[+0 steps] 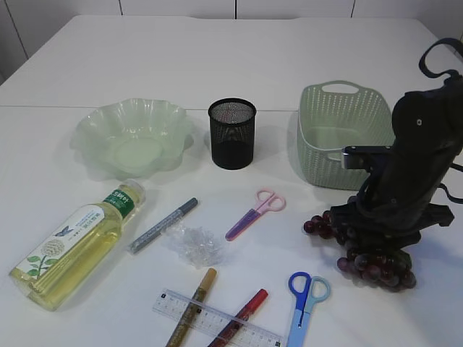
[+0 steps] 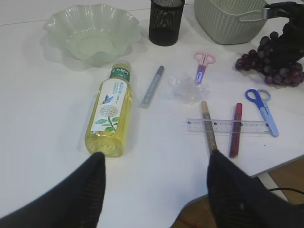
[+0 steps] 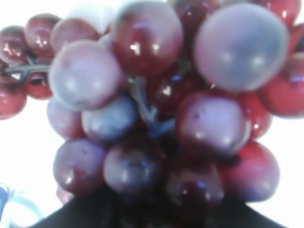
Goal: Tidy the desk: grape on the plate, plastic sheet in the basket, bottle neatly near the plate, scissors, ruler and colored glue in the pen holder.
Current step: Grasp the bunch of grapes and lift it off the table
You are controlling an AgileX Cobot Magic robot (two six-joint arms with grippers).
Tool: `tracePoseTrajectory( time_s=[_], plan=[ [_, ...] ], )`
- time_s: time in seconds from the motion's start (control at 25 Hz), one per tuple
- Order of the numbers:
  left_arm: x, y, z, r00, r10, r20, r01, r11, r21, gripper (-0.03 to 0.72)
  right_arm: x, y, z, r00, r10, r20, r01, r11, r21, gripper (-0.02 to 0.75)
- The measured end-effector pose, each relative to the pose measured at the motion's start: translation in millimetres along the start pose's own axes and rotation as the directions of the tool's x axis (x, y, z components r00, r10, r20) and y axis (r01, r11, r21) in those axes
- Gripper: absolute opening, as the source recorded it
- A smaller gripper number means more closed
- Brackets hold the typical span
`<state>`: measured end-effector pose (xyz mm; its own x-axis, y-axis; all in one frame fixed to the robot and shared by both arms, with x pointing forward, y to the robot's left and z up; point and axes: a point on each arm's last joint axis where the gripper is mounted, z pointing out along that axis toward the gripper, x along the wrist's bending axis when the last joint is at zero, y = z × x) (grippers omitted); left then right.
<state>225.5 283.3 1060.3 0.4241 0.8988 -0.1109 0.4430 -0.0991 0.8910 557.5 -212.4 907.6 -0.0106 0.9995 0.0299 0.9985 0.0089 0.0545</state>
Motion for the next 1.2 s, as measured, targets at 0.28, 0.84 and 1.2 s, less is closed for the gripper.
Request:
tracePoseTrajectory(
  time_s=[0.28, 0.84, 1.2],
  plan=[
    [0.0, 0.0, 0.0, 1.0, 0.0, 0.0, 0.0, 1.0, 0.0, 0.477, -0.4, -1.7, -1.1, 1.0, 0.0, 0.007, 0.0, 1.0, 0.029, 0.204],
    [0.0, 0.0, 0.0, 1.0, 0.0, 0.0, 0.0, 1.0, 0.0, 0.457, -1.3, -8.8, -44.4, 0.999, -0.038, -0.017, 0.036, 0.997, -0.067, 0.19],
    [0.0, 0.0, 0.0, 1.0, 0.0, 0.0, 0.0, 1.0, 0.0, 0.453, -1.3, -15.2, -72.5, 0.996, -0.083, -0.04, 0.076, 0.987, -0.141, 0.186]
  ],
)
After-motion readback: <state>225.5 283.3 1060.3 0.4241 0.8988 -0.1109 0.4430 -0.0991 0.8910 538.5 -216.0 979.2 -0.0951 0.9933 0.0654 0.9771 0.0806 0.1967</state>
